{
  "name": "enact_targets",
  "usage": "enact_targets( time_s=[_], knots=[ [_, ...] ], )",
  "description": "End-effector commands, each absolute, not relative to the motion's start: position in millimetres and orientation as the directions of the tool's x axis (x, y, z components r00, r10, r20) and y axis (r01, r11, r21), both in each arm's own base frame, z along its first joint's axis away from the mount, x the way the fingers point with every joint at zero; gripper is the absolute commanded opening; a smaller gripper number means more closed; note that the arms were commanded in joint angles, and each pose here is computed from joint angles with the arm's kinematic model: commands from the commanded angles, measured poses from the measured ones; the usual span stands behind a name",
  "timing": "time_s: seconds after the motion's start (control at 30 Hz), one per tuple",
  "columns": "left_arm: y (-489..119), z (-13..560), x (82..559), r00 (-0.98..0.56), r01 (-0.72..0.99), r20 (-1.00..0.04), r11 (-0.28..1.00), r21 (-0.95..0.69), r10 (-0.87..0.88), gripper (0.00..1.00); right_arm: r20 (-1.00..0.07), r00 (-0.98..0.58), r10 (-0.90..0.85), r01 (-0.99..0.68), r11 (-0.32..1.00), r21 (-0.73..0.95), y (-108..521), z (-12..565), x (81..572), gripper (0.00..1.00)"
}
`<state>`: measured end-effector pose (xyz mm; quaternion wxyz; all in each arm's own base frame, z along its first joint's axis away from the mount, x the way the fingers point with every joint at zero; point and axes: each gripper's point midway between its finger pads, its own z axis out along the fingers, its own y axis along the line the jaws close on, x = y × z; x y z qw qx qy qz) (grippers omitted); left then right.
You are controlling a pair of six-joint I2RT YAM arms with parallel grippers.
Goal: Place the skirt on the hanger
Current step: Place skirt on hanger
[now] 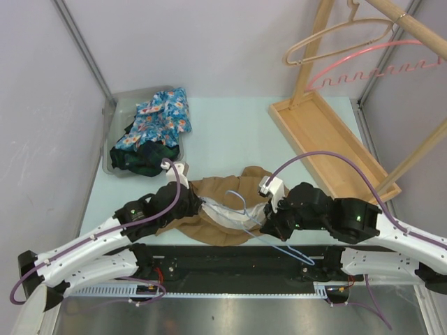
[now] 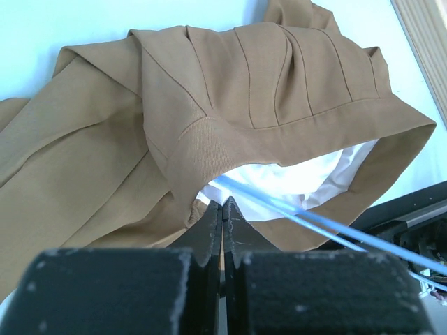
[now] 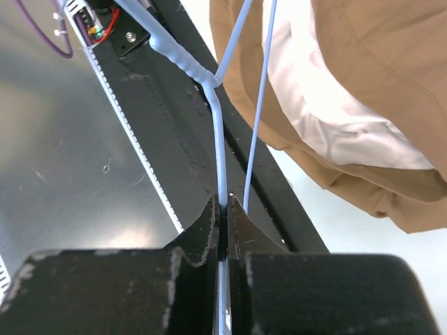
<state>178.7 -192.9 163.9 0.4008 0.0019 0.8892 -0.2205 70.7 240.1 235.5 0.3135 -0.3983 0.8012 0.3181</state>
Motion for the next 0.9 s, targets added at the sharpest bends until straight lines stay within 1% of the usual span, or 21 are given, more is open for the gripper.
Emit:
enact_targets(
  time_s=[0.0, 0.2, 0.43, 0.63, 0.87],
  knots=[
    [-189, 174, 182, -0.652, 0.175, -0.734, 0.903, -0.392, -0.192, 0.0, -0.806, -0.447, -0.389, -0.863, 0.425, 0.274, 249, 254, 65, 0.0],
    [-187, 169, 183, -0.653, 0.158, -0.733, 0.913, -0.375, -0.189, 0.0, -0.797, -0.452, -0.4, -0.867, 0.407, 0.288, 240, 255, 54, 0.0],
    [-189, 176, 185, -0.642, 0.166, -0.74, 0.907, -0.388, -0.199, 0.0, -0.793, -0.439, -0.422, -0.881, 0.377, 0.287, 242, 253, 48, 0.0],
    [-185, 183, 184, -0.633, 0.177, -0.75, 0.907, -0.381, -0.191, 0.0, -0.767, -0.444, -0.463, -0.874, 0.411, 0.258, 245, 238, 54, 0.0],
    [-175, 180, 181, -0.633, 0.16, -0.752, 0.919, -0.361, -0.185, 0.0, -0.792, -0.439, -0.424, -0.876, 0.398, 0.273, 246, 246, 52, 0.0]
  ],
)
